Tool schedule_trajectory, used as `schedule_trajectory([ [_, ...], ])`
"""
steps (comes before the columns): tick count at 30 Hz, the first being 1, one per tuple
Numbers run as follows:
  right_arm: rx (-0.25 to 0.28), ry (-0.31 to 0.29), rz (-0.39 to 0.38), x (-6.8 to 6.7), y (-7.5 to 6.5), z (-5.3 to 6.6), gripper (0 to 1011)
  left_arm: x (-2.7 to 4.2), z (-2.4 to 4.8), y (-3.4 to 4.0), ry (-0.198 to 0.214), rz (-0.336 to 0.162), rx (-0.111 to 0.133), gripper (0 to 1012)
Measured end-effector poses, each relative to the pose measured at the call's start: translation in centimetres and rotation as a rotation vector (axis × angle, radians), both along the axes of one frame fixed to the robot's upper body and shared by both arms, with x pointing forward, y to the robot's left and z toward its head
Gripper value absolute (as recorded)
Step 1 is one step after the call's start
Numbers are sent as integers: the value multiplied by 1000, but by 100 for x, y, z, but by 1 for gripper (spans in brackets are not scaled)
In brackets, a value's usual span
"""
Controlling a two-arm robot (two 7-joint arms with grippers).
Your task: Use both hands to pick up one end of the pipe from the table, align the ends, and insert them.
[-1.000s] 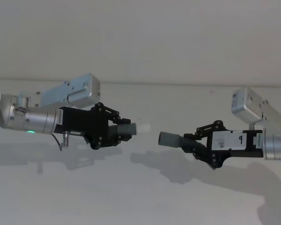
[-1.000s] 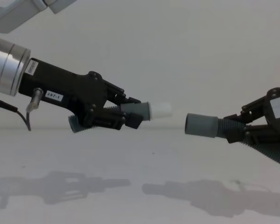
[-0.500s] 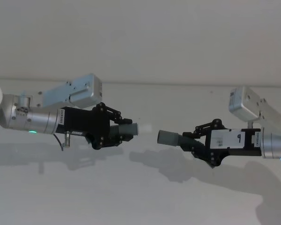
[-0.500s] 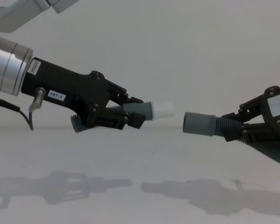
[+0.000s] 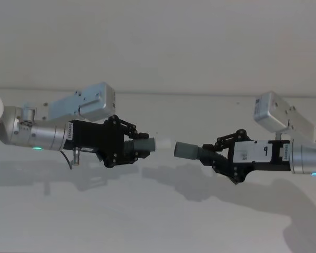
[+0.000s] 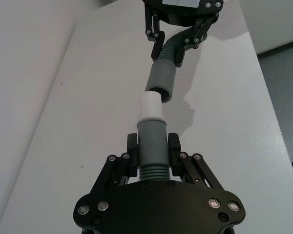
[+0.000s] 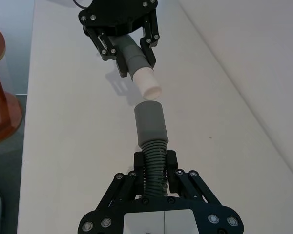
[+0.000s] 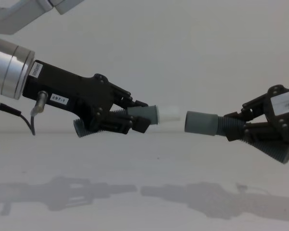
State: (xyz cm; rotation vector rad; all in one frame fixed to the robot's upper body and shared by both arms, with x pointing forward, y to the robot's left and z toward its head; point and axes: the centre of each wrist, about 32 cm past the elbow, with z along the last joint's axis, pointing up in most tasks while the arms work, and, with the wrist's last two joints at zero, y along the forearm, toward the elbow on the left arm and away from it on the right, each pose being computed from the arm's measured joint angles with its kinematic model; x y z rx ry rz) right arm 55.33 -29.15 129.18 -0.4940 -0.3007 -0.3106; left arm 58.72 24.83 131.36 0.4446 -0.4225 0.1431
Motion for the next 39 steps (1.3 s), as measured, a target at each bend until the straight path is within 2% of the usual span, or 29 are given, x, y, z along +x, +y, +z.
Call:
schedule_trajectory([
  [25,3,-17,8,44,40,49,264,22,-35,-14,10,15,-6,352],
  [35,2,-24,11,44,43,57,264,26,-47,-48,14,12,-10,352],
  [39,1,-26,13,43,47,60,264,27,-56,-89,18,3,-16,353],
])
